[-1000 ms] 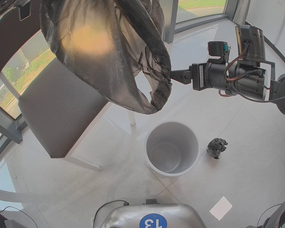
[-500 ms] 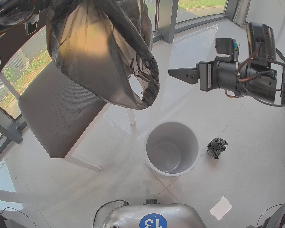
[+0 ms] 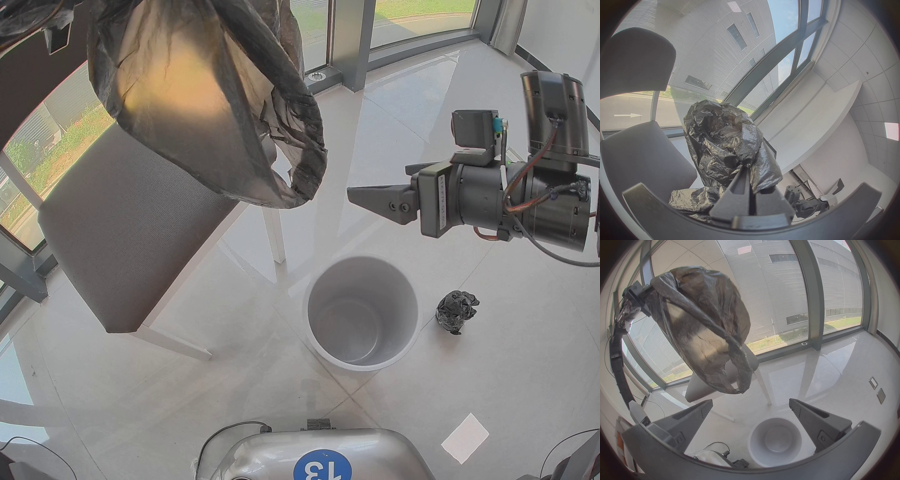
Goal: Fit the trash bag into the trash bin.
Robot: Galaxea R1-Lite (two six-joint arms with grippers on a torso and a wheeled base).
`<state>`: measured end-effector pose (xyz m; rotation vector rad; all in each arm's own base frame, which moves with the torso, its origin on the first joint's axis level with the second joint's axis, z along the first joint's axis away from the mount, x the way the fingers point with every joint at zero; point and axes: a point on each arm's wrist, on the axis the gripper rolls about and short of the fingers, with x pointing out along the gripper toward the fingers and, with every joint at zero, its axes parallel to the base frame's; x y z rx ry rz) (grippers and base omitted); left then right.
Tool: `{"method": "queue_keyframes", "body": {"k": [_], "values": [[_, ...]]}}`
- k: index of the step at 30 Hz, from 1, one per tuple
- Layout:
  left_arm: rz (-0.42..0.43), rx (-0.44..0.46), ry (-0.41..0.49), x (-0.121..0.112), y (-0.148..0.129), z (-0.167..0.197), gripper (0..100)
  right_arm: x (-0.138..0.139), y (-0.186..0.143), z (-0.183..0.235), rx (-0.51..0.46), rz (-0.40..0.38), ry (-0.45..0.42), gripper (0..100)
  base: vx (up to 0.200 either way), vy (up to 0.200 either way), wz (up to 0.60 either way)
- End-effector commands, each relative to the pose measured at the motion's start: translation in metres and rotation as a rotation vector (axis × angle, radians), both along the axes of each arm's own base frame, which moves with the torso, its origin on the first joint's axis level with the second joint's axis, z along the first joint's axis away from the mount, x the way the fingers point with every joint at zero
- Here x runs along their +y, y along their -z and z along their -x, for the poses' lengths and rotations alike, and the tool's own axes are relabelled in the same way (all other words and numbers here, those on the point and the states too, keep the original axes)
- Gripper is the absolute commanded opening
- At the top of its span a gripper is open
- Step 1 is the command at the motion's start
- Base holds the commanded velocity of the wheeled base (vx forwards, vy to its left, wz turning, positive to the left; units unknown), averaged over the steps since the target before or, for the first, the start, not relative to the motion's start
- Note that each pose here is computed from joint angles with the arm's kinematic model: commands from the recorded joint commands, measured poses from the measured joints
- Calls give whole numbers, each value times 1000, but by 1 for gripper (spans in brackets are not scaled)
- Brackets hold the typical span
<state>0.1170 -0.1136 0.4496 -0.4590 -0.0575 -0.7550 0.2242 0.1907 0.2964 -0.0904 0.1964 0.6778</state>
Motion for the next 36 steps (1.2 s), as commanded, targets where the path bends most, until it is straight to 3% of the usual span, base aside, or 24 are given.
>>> {"method": "queue_keyframes", "body": {"k": [1, 19, 29, 30, 36], "values": [[21, -16, 25, 3, -5, 8, 0, 7, 6, -8, 14, 12, -2, 100, 0, 0, 0], [77, -10, 131, 2, -12, 23, 0, 36, -2, -44, -18, -24, 1, 100, 0, 0, 0], [97, -14, 137, 4, -16, 26, 0, 46, 7, -53, 0, -14, -3, 100, 0, 0, 0], [104, -11, 138, 5, -16, 26, 0, 47, 9, -55, 6, -14, -1, 0, 0, 0, 0], [106, -9, 138, 5, -16, 26, 0, 49, 8, -57, 6, -26, 1, 0, 0, 0, 0]]}}
